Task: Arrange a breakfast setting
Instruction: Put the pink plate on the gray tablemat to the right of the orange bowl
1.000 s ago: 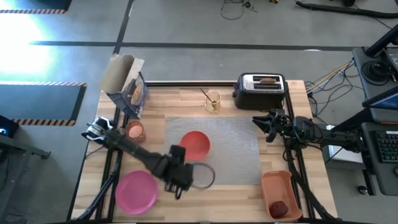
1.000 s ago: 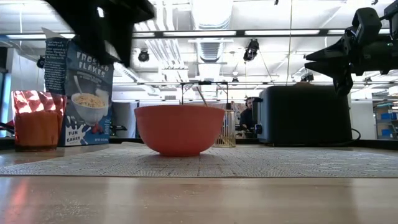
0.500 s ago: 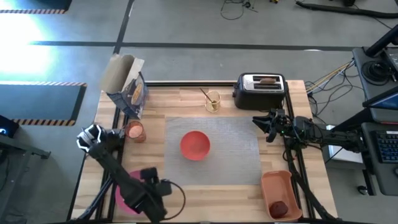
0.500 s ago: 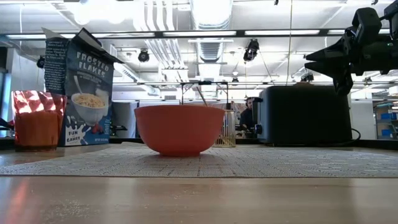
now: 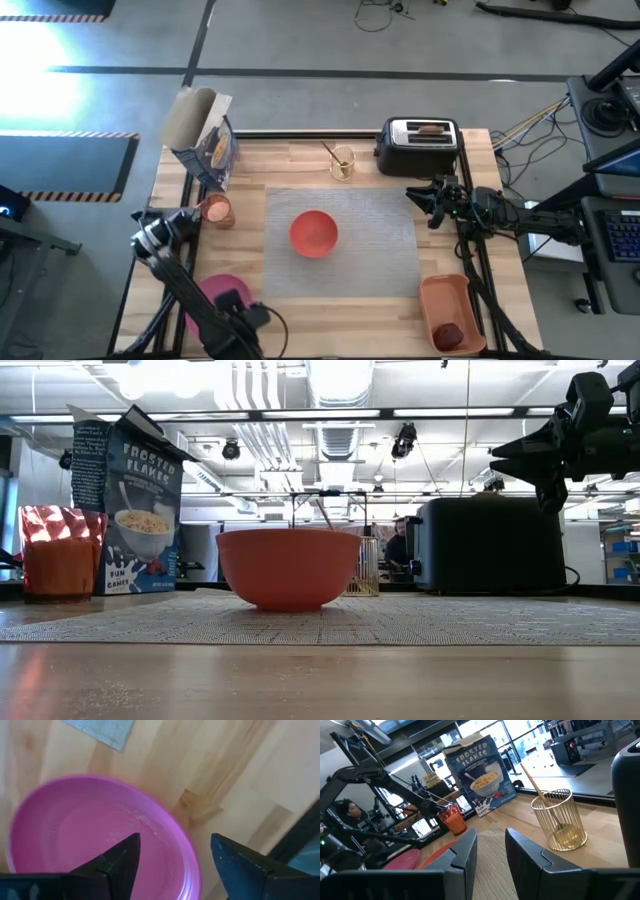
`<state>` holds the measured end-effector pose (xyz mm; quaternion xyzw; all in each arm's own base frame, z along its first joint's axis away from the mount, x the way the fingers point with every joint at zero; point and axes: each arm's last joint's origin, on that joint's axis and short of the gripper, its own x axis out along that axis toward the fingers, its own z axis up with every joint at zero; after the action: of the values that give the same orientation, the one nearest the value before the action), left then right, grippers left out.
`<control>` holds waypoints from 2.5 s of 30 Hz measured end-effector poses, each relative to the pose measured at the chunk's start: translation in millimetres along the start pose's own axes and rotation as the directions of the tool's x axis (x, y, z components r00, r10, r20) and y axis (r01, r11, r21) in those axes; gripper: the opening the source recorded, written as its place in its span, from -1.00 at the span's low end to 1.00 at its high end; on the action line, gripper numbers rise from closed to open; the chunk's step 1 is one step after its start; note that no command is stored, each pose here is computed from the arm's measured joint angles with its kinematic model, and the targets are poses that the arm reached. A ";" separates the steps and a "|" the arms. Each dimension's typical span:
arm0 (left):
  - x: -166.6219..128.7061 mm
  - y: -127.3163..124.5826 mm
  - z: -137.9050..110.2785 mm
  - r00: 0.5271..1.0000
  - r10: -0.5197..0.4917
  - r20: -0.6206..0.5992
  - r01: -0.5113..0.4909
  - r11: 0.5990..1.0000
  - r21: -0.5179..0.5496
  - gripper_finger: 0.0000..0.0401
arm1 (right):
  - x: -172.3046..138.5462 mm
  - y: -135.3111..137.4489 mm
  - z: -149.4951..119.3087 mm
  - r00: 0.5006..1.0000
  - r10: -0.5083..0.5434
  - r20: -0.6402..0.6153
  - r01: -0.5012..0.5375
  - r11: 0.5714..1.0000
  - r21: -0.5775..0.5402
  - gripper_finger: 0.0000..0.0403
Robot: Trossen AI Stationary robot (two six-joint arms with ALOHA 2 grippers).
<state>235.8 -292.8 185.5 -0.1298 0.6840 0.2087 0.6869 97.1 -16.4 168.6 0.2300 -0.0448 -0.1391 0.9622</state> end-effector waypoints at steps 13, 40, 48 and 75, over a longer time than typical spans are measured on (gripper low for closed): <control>34.2 -13.4 -8.9 0.997 0.082 0.000 -0.082 0.992 0.099 0.37 | 0.0 0.0 0.0 1.000 0.000 0.000 0.000 1.000 0.000 -0.55; 35.5 -15.6 -12.8 0.994 0.072 -0.080 -0.059 0.987 0.150 -0.96 | 0.0 0.0 0.0 1.000 0.000 0.000 0.000 1.000 0.000 -0.55; 17.5 -23.9 -12.2 0.995 0.020 -0.093 -0.004 0.984 0.176 -0.95 | 0.0 0.0 0.0 1.000 0.000 0.000 0.000 1.000 0.000 -0.55; -110.8 -37.2 28.0 0.919 -0.227 0.323 0.020 0.845 0.535 -0.99 | 0.0 0.0 0.0 1.000 0.000 0.000 0.000 1.000 0.000 -0.55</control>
<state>280.5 -324.7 292.5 0.0587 0.5609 -0.0090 0.8257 97.1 -16.4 168.6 0.2300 -0.0449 -0.1391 0.9621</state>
